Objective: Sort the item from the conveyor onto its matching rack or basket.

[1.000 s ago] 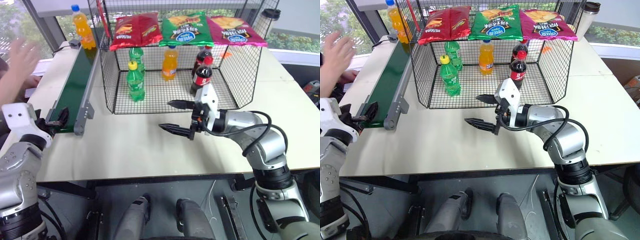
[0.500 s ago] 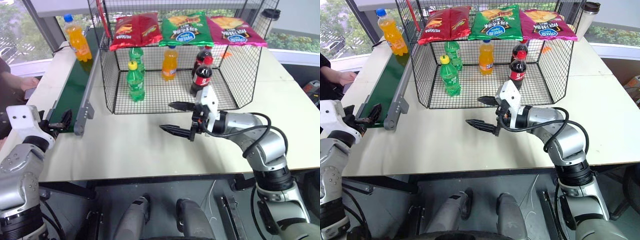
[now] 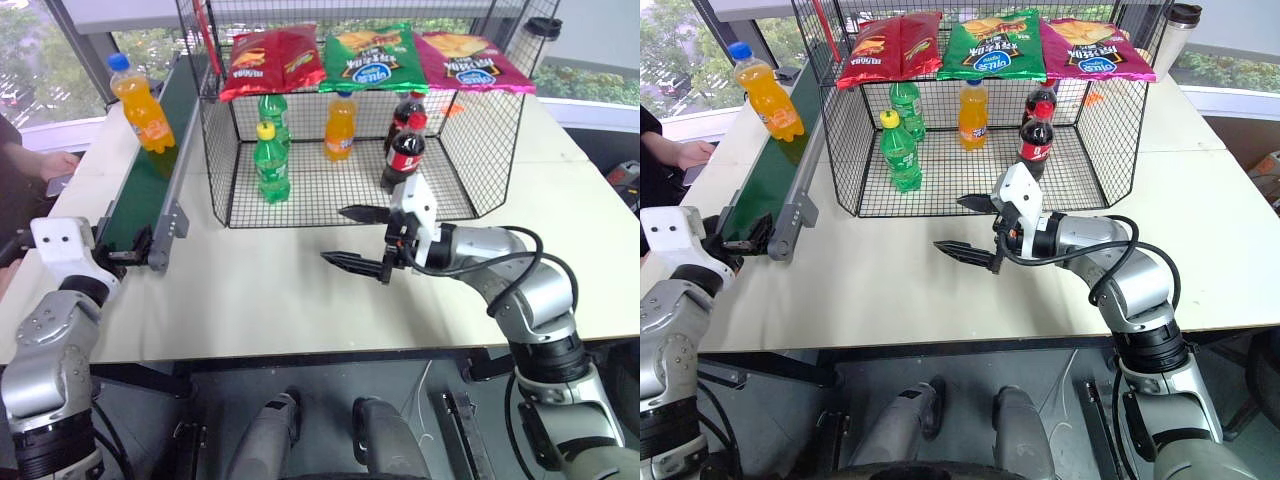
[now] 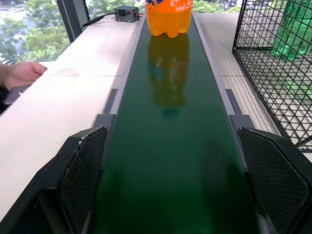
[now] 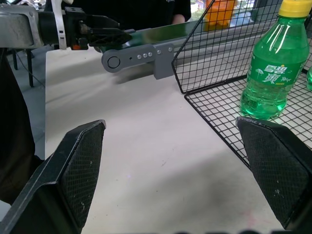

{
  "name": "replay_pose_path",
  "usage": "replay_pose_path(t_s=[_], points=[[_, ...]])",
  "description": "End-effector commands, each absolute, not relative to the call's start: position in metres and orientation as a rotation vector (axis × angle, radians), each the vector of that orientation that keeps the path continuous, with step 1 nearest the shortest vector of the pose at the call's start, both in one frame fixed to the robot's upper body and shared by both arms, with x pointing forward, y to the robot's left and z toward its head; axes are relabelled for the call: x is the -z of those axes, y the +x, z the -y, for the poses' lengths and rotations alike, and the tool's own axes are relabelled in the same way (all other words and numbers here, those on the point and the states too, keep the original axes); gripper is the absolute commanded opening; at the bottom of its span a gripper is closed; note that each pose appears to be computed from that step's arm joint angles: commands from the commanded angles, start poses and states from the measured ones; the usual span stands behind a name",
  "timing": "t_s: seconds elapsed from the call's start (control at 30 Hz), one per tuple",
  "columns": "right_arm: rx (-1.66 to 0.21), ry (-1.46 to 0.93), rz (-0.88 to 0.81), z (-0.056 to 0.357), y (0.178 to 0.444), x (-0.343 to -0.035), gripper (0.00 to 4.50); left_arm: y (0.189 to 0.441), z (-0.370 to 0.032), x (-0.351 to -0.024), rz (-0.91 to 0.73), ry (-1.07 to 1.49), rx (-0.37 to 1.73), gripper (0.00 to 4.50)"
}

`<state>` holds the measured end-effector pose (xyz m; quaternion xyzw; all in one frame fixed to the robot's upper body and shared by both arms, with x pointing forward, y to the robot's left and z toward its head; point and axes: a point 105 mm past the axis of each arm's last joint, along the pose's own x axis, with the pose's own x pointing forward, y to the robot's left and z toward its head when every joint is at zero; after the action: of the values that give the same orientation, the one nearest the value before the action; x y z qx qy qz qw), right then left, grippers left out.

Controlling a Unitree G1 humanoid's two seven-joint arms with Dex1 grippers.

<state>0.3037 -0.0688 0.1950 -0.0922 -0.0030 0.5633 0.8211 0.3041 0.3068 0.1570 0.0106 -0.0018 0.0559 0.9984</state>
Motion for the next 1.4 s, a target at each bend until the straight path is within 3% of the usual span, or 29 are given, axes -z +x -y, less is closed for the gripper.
replay_pose_path(t_s=[0.03,0.73,1.07,1.23,1.4], points=[[-1.21,-0.226,0.052,0.067,0.299,-0.203,4.44,0.304,-0.31,-0.171,0.063,0.042,-0.129,4.5],[-1.204,-0.224,0.044,0.066,0.298,-0.2,4.44,0.311,-0.319,-0.183,0.115,-0.025,-0.198,4.5],[-1.199,-0.226,0.04,0.067,0.298,-0.199,4.44,0.319,-0.31,-0.184,0.11,-0.002,-0.131,4.5],[-1.188,-0.231,0.038,0.069,0.299,-0.199,4.5,0.317,-0.288,-0.193,0.162,-0.058,0.018,3.0],[-1.186,-0.234,0.037,0.07,0.298,-0.199,4.5,0.316,-0.277,-0.209,0.17,-0.083,0.108,3.0]])
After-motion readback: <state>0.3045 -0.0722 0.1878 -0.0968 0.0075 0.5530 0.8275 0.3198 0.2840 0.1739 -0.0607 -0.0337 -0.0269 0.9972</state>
